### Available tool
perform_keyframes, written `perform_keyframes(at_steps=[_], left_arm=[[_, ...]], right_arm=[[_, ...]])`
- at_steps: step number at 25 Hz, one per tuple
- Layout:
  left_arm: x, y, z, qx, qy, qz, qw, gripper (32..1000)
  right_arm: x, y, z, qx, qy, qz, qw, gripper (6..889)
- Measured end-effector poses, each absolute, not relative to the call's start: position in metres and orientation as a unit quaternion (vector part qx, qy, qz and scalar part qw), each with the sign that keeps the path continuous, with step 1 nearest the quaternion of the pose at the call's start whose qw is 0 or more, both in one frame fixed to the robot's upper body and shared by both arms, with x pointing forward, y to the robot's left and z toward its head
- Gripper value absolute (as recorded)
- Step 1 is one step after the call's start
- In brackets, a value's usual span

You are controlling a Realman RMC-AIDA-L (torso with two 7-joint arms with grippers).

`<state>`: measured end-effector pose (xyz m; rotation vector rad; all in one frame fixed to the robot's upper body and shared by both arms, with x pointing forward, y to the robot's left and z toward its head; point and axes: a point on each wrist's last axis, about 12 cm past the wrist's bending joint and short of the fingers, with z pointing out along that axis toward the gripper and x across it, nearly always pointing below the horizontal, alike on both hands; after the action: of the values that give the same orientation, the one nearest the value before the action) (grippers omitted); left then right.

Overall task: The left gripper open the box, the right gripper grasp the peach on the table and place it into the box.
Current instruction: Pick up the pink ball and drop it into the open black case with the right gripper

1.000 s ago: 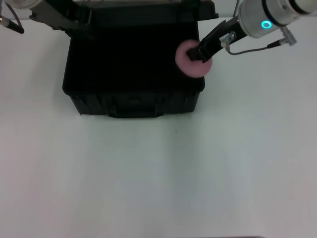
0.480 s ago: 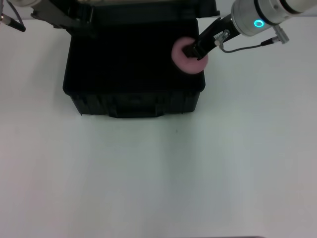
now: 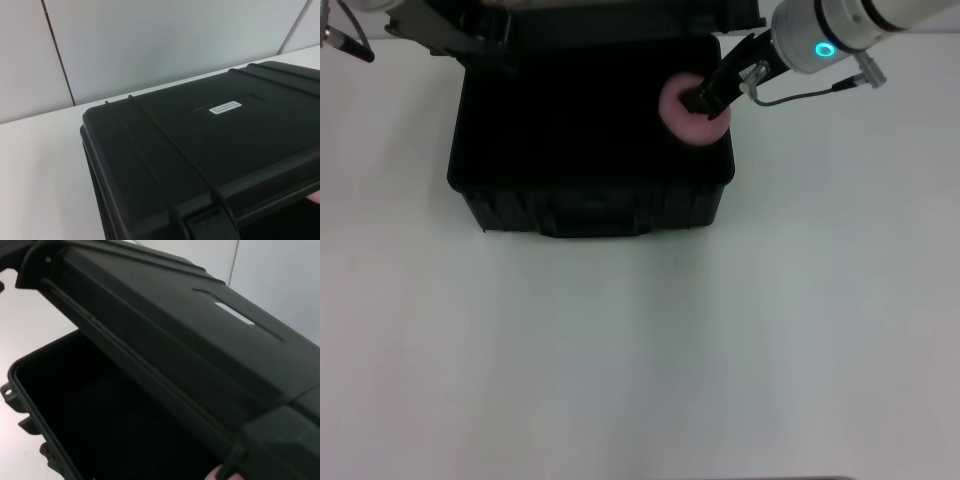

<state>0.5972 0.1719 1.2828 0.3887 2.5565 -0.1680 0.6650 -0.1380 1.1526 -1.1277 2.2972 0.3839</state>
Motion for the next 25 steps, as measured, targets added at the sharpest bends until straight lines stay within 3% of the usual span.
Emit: perform_keyframes(at_steps=[25], left_arm=[[0.597,0.171,1.283,0.145,0.949,-0.064,0.273,382]], right_arm=[[0.666,-0.132,1.138,-0.421,0.854,0.134,0.274,46]])
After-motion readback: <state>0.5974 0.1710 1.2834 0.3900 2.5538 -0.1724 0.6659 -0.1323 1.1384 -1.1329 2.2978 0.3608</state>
